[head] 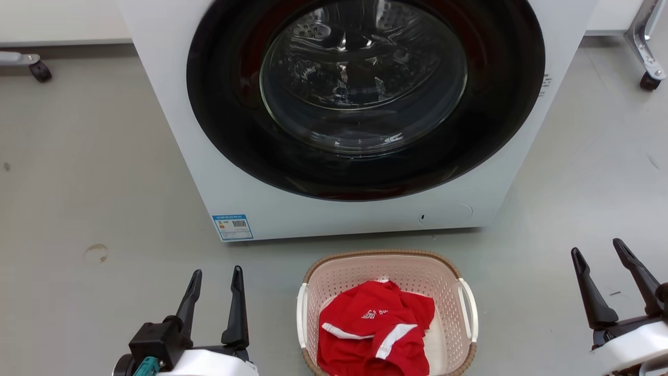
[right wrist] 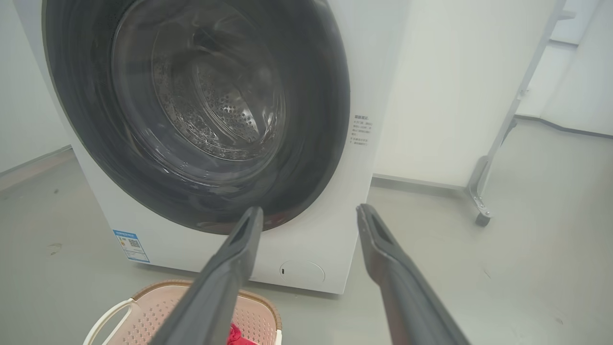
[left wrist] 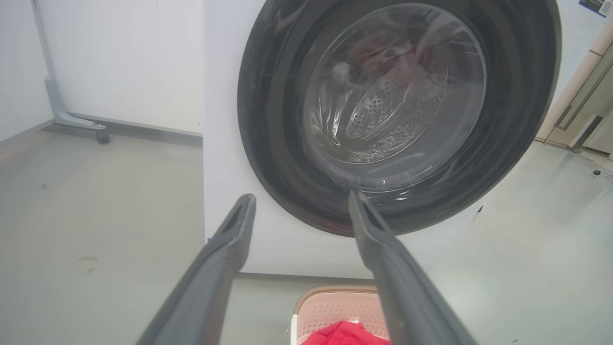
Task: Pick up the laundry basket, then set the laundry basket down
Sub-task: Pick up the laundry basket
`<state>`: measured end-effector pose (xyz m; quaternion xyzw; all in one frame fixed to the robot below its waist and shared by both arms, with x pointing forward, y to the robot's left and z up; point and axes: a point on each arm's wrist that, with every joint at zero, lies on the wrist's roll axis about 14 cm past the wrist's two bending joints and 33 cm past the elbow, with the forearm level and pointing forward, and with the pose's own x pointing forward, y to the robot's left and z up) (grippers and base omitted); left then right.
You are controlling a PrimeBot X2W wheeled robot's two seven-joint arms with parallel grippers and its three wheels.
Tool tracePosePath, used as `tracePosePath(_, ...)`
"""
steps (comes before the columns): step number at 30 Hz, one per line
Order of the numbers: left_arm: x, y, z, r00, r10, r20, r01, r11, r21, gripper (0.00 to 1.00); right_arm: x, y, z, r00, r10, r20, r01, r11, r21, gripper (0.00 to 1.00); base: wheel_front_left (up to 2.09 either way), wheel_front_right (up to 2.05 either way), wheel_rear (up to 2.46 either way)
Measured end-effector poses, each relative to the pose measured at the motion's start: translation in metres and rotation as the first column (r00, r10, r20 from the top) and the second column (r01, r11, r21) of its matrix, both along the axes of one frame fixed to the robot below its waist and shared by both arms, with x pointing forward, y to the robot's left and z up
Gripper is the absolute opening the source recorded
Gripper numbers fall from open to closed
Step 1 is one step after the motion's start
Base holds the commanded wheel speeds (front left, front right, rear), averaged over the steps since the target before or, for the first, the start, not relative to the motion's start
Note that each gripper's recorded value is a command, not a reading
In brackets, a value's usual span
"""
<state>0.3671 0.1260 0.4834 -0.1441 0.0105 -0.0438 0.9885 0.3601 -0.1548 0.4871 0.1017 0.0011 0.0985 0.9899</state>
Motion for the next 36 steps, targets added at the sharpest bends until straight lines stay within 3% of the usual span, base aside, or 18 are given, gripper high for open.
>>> tracePosePath(10, 0.023, -0.020, -0.020, 0.997, -0.046, -0.057, 0.046, 0.999, 0.008, 1.00, 0.028, 0.003, -0.020, 0.998, 0.006, -0.055, -0.006, 1.000, 0.013, 1.00, 0.00, 0.00, 0.00)
tracePosePath(21, 0.070, -0.061, -0.082, 0.966, -0.118, -0.228, 0.120, 0.993, -0.005, 1.00, 0.074, 0.004, -0.099, 0.966, 0.034, -0.258, -0.034, 0.999, 0.006, 1.00, 0.00, 0.00, 0.00)
tracePosePath(29, 0.091, -0.084, -0.157, 0.899, -0.172, -0.404, 0.187, 0.982, -0.003, 1.00, 0.104, 0.008, -0.174, 0.911, 0.071, -0.405, -0.076, 0.997, 0.002, 1.00, 0.00, 0.00, 0.00)
tracePosePath(36, 0.104, -0.091, -0.211, 0.843, -0.182, -0.507, 0.205, 0.979, -0.010, 1.00, 0.101, 0.034, -0.244, 0.830, 0.155, -0.536, -0.155, 0.987, 0.046, 1.00, 0.00, 0.00, 0.00)
